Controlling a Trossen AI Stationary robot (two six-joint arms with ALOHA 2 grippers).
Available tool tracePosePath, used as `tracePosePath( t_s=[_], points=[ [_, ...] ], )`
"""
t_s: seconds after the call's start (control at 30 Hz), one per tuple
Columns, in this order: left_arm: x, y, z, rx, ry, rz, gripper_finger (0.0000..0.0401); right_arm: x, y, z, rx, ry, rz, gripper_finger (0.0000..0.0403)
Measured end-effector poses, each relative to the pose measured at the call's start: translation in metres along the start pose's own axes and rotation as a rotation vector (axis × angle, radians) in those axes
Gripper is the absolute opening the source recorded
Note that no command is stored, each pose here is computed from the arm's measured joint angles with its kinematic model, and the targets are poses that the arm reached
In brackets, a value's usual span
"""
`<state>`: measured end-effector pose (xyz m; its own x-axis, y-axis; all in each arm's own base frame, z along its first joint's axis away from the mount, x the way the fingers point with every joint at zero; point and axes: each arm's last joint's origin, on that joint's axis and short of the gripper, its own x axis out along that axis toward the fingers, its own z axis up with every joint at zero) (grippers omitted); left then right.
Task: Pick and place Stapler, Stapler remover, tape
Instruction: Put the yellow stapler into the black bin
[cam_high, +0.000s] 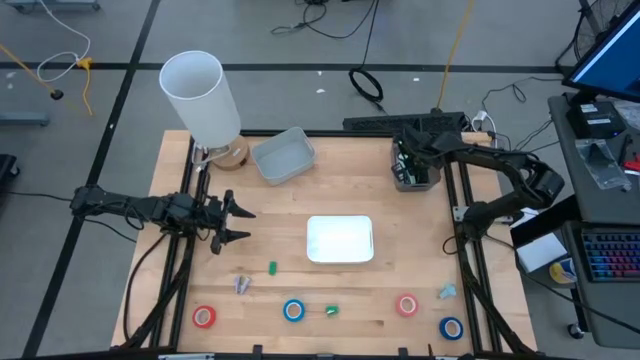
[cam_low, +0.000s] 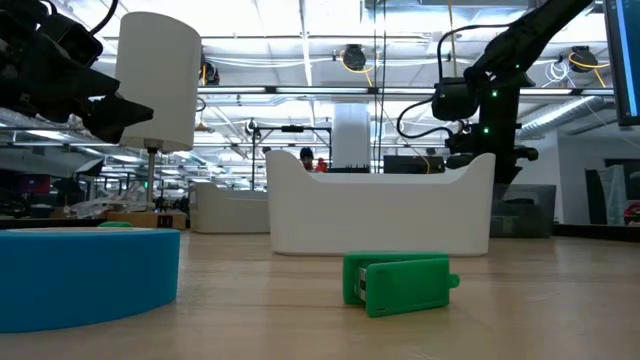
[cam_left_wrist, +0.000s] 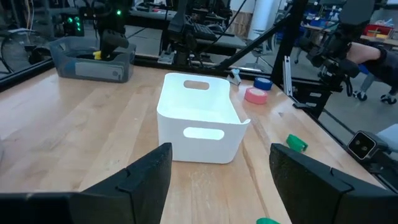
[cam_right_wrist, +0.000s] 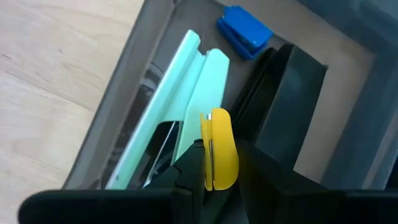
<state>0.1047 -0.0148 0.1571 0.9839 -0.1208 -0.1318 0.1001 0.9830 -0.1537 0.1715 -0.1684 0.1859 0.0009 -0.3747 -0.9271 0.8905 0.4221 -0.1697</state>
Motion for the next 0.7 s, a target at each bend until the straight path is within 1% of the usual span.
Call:
tracePosePath(
  t_s=[0.2,0.53,0.7],
  points=[
    [0.0000,0.0000,0.0000,0.000,0.000,0.000,0.0269,0.0029,-0.0025,-0.0017,0.009,0.006,-0.005,0.0074],
    [0.0000,0.0000,0.0000,-0.012,0.000,0.000,0.0269,0.0029,-0.0003,0.0066,0.029,-0.079,0.015,0.0115],
    [0.0000,0.0000,0.0000,-0.012,0.000,0.000,0.0269,0.0028,0.0000,0.0074,0.029,-0.088,0.018,0.0138]
  ],
)
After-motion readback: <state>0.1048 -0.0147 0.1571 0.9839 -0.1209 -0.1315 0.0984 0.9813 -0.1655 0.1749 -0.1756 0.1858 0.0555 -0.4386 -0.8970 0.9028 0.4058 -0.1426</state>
